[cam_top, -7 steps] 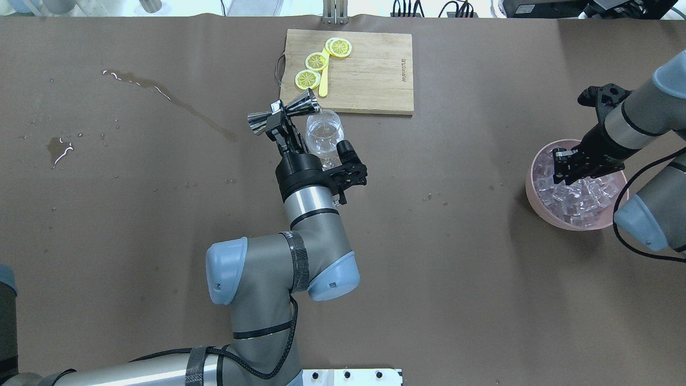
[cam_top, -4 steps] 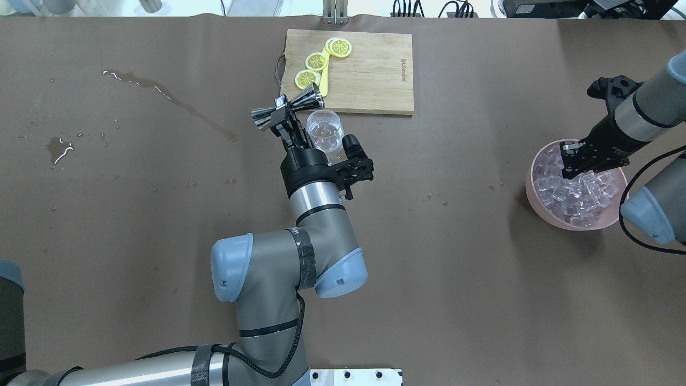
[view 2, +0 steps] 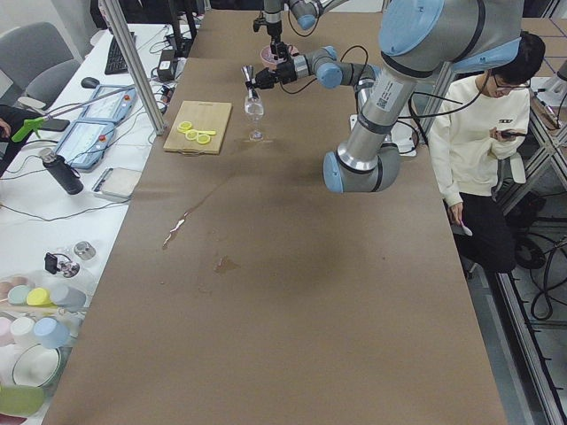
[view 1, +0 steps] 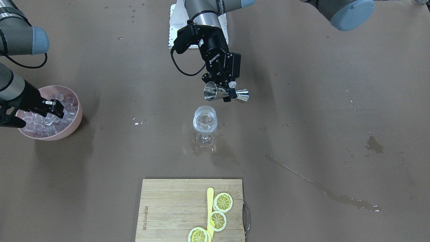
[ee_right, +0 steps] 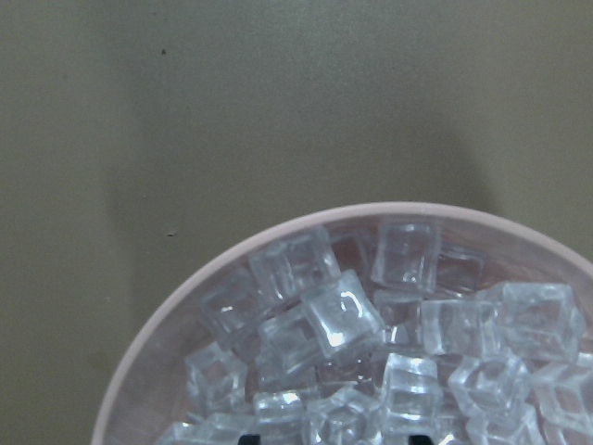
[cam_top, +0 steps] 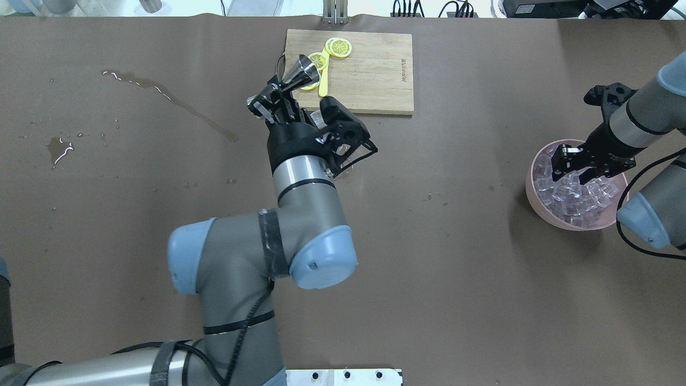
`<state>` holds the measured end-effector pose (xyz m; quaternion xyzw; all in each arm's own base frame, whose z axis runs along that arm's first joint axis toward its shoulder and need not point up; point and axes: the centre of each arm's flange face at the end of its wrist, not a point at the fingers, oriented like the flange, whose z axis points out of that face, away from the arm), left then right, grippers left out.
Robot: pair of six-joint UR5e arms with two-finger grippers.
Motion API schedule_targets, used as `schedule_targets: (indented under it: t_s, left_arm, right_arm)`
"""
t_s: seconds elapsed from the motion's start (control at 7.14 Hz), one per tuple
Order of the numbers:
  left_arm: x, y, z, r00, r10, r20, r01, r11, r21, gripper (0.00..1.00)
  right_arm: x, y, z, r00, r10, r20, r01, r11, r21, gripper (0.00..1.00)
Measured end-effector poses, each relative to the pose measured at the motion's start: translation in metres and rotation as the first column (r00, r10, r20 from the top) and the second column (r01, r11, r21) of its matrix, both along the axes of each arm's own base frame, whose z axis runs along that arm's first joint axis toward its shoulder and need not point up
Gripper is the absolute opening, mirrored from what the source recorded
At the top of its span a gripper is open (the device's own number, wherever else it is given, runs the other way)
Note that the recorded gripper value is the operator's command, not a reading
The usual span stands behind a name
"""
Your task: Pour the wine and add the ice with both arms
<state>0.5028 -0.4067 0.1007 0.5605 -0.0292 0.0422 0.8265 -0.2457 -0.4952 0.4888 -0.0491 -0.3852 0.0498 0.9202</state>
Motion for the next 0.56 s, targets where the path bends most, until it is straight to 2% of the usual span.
schedule_targets:
  t_s: [0.28, 0.56]
  left_arm:
    - [-0.062, -0.037, 0.038, 0.989, 0.019, -0.149, -0.036, 0.993, -0.109, 0.00]
    - [-0.123, -0.086, 0.112, 0.966, 0.015, -0.260, -0.080, 0.967, -0.242, 0.00]
  right_arm:
    - [-0.003, 0.000, 0.003, 1.000, -0.003, -0.007, 0.003, 1.000, 0.000, 0.80]
    - [-0.005, -0.001, 0.006, 1.000, -0.006, -0.010, 0.006, 1.000, -0.002, 0.78]
